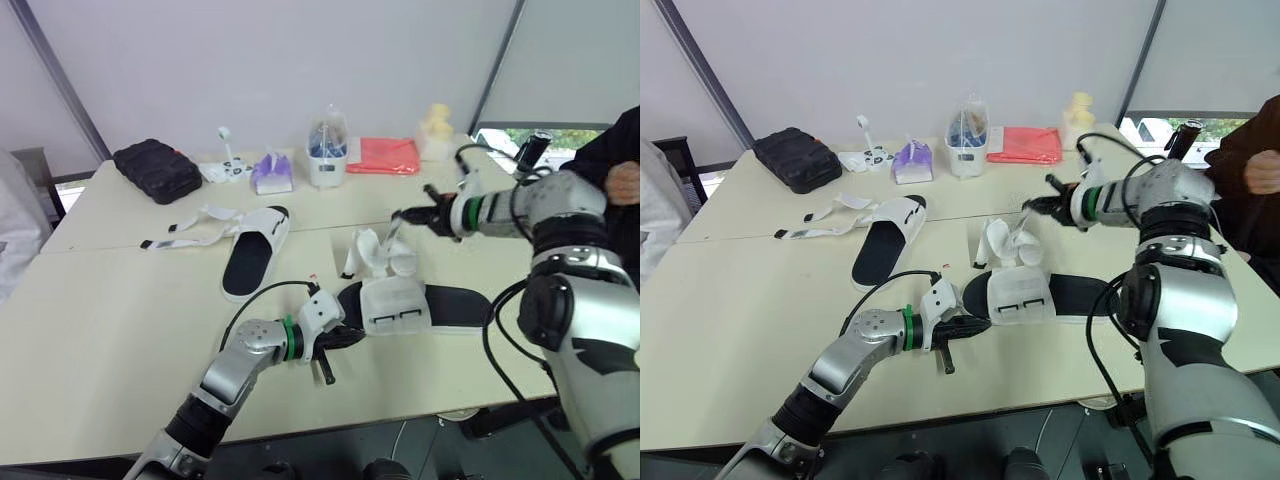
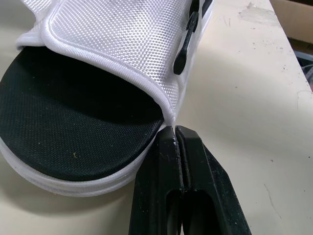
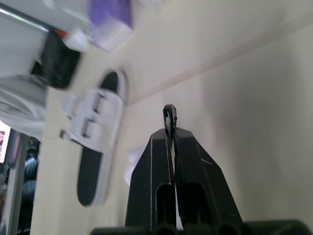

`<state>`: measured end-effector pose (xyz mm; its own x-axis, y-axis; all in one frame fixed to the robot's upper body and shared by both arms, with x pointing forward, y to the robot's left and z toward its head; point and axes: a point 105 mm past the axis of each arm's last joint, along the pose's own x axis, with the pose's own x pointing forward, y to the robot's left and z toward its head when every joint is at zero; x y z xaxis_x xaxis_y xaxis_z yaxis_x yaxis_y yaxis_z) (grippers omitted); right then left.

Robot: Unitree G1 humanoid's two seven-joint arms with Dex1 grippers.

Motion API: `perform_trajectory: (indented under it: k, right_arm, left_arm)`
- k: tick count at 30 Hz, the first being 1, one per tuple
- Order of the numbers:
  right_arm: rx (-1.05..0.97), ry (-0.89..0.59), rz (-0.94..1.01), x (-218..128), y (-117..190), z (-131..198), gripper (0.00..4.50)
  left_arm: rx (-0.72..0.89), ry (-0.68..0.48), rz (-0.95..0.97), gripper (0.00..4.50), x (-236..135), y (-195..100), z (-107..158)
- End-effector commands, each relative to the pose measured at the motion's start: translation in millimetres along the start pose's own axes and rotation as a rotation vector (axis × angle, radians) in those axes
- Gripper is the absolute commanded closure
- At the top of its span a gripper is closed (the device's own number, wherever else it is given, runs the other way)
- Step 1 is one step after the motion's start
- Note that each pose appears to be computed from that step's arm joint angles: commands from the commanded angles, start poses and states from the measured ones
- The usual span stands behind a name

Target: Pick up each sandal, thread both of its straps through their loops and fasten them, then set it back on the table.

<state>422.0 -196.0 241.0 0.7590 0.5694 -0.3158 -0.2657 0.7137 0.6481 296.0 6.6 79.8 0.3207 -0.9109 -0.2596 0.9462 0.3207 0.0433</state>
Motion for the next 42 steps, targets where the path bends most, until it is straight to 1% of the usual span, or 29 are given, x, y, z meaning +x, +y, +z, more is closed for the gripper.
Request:
perform_trajectory:
  k: [1,3,6,8,10,12,13,15,18,19,20,21,23,24,25,26,27,31,32,34,35,36,37,39,41,42]
  right_arm:
    - [-0.125,-0.103,0.162,-19.8,26.8,20.8,4.46]
    - [-0.332,-0.13,0.279,-32.5,47.9,18.6,4.46]
    - [-0.688,-0.073,0.457,-48.6,76.4,-16.5,4.46]
    - [-0.872,-0.043,0.55,-58.2,88.9,-42.2,4.46]
    - [-1.073,-0.038,0.581,-63.8,93.8,-63.4,4.46]
    - [-1.29,-0.058,0.577,-66.9,95.8,-78.7,4.46]
    - [-1.434,-0.074,0.584,-69.7,98.2,-87.2,4.46]
    - [-1.634,-0.089,0.609,-74.4,102.5,-101.7,4.46]
    - [-2.018,-0.248,0.657,-88.3,114.6,-125.4,4.46]
    - [-2.095,-0.271,0.694,-93.0,113.0,-137.7,4.46]
    - [-2.148,-0.264,0.719,-96.5,107.3,-149.7,4.46]
    - [-2.184,-0.201,0.769,-101.3,94.1,-168.1,4.46]
    - [-2.2,-0.084,0.829,-109.3,70.5,-194.7,4.46]
    - [-2.2,-0.051,0.844,-112.3,62.8,-202.5,4.46]
    - [-2.199,-0.039,0.823,-111.0,55.9,-203.1,4.46]
    - [-2.2,-0.035,0.806,-110.3,51.4,-202.6,3.89]
    - [-2.229,-0.037,0.763,-107.6,44.4,-197.3,3.62]
    - [-2.26,0.017,0.589,-106.8,9.9,-177.5,1.55]
    - [-2.227,0.064,0.546,-108.6,-1.6,-174.1,0.98]
    - [-2.106,0.118,0.475,-119.4,-24.0,-170.9,0.03]
    - [-2.051,0.129,0.44,-124.5,-32.1,-169.7,0.03]
    - [-1.893,0.104,0.359,-127.5,-37.0,-163.2,0.03]
    - [-1.662,0.098,0.289,-129.7,-41.0,-157.7,0.03]
    - [-1.15,0.091,0.258,-129.3,-33.9,-154.6,0.03]
    - [-0.824,0.164,0.3,-129.2,-21.6,-164.3,0.03]
    - [-0.715,0.203,0.325,-129.7,-15.9,-169.5,0.03]
  left_arm:
    - [0.016,-0.032,-0.017,4.5,-0.3,-1.3,10.4]
    - [0.022,-0.029,-0.027,4.5,0.0,-0.9,10.7]
    - [0.033,-0.021,-0.043,4.5,0.0,-0.2,10.6]
    - [0.035,-0.018,-0.051,4.5,-0.1,0.1,10.2]
    - [0.033,-0.016,-0.057,4.5,-0.3,0.1,9.6]
    - [0.03,-0.014,-0.061,4.5,-0.9,0.1,8.9]
    - [0.028,-0.013,-0.062,4.5,-1.2,0.1,8.5]
    - [0.025,-0.011,-0.065,4.5,-2.3,0.3,7.6]
    - [0.021,-0.007,-0.072,4.5,-2.0,0.9,6.5]
    - [0.02,-0.006,-0.074,4.5,-1.6,0.9,6.2]
    - [0.019,-0.006,-0.077,4.5,-1.1,0.9,5.8]
    - [0.018,-0.004,-0.081,4.5,0.1,1.3,5.4]
    - [0.013,-0.007,-0.089,4.5,2.7,2.6,5.7]
    - [0.009,-0.009,-0.092,4.5,3.8,3.2,6.1]
    - [0.007,-0.012,-0.096,4.5,5.1,4.3,6.9]
    - [0.005,-0.014,-0.098,4.5,6.2,4.9,7.7]
    - [0.004,-0.017,-0.099,4.5,6.8,6.3,8.9]
    - [-0.002,-0.036,-0.095,4.5,5.8,11.7,14.4]
    - [-0.003,-0.042,-0.09,4.5,5.1,13.7,15.8]
    - [-0.012,-0.061,-0.076,4.5,3.2,17.5,20.5]
    - [-0.018,-0.071,-0.071,4.5,2.2,19.4,23.2]
    - [-0.021,-0.083,-0.065,4.5,1.2,21.3,26.4]
    - [-0.023,-0.091,-0.063,4.5,0.9,22.6,28.9]
    - [-0.018,-0.092,-0.063,4.5,2.1,24.4,30.3]
    - [0.005,-0.071,-0.072,4.5,4.8,23.9,27.0]
    - [0.023,-0.055,-0.079,4.5,6.5,23.3,24.2]
